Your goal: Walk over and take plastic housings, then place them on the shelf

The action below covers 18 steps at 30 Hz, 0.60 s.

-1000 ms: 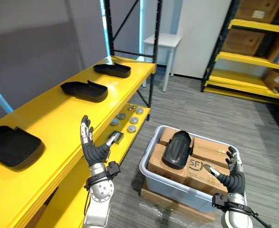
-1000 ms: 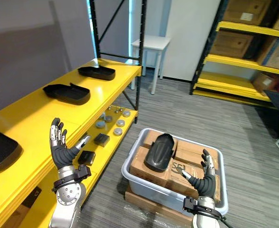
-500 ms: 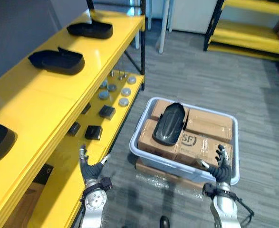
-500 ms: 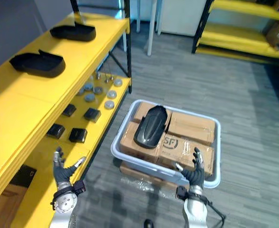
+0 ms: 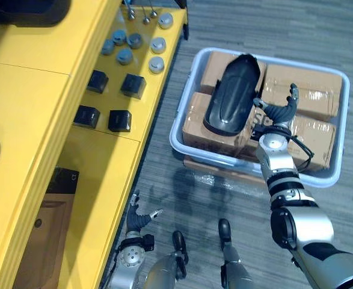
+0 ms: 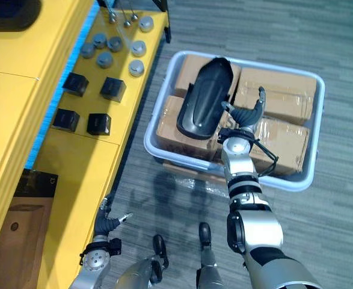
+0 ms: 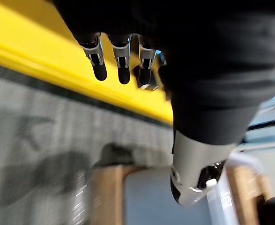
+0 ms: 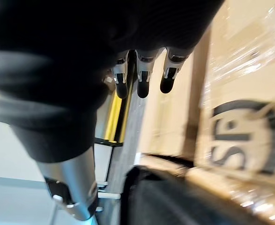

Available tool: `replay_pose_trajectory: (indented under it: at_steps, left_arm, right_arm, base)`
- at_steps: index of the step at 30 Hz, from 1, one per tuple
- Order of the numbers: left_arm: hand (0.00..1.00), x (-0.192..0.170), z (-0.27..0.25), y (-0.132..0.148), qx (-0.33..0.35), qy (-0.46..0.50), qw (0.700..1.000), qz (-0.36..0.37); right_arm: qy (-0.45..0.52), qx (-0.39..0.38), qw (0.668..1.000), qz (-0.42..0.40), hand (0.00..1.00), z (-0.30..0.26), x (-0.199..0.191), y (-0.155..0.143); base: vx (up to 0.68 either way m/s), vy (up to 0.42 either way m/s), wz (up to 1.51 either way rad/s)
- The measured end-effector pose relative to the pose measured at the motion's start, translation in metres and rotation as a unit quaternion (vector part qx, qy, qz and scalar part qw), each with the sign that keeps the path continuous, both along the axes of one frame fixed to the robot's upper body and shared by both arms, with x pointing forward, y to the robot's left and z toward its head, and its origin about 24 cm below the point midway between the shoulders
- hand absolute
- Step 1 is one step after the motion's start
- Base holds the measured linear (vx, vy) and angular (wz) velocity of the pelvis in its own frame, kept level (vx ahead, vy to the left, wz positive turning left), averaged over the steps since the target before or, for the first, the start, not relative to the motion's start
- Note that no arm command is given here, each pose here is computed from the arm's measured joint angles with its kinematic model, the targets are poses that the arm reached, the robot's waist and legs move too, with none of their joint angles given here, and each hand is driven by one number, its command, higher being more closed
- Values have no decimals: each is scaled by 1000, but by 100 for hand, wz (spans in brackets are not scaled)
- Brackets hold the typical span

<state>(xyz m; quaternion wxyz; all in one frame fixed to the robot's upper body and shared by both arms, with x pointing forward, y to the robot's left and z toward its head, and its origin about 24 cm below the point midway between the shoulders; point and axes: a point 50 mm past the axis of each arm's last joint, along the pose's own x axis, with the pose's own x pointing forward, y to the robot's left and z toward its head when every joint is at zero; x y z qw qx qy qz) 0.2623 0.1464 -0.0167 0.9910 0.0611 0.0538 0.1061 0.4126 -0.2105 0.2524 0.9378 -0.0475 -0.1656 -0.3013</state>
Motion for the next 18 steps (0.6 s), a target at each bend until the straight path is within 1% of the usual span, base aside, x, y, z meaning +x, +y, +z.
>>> replay_pose_trajectory:
  at_steps: [2,4,6,10,12,14,18]
  left_arm:
    - [0,2,-6,-7,3,15,1000,-12]
    - [0,1,-10,-9,3,27,1000,-15]
    - [0,-2,-16,-11,6,39,999,-22]
    - [0,-2,-16,-15,2,40,999,-28]
    - [0,1,-16,-20,5,41,998,-41]
    - [0,3,-14,-25,7,39,998,-52]
    - [0,3,-17,-27,6,46,997,-62]
  right_arm:
    - [15,7,1000,-21,0,3,0,-17]
    - [24,-1,999,-30,0,11,0,-26]
    - [26,-39,998,-43,0,32,-2,-35]
    - [22,-89,994,-65,0,62,-9,-54]
    - [23,-121,988,-94,0,75,-20,-78]
    - [31,-138,983,-120,0,82,-29,-97]
    - [32,-142,980,-137,0,86,-36,-109]
  base:
    - [-79,61,29]
    - [-55,29,26]
    - [-50,24,16]
    - [-4,9,30]
    - [46,11,52]
    - [61,7,46]
    - [112,17,37]
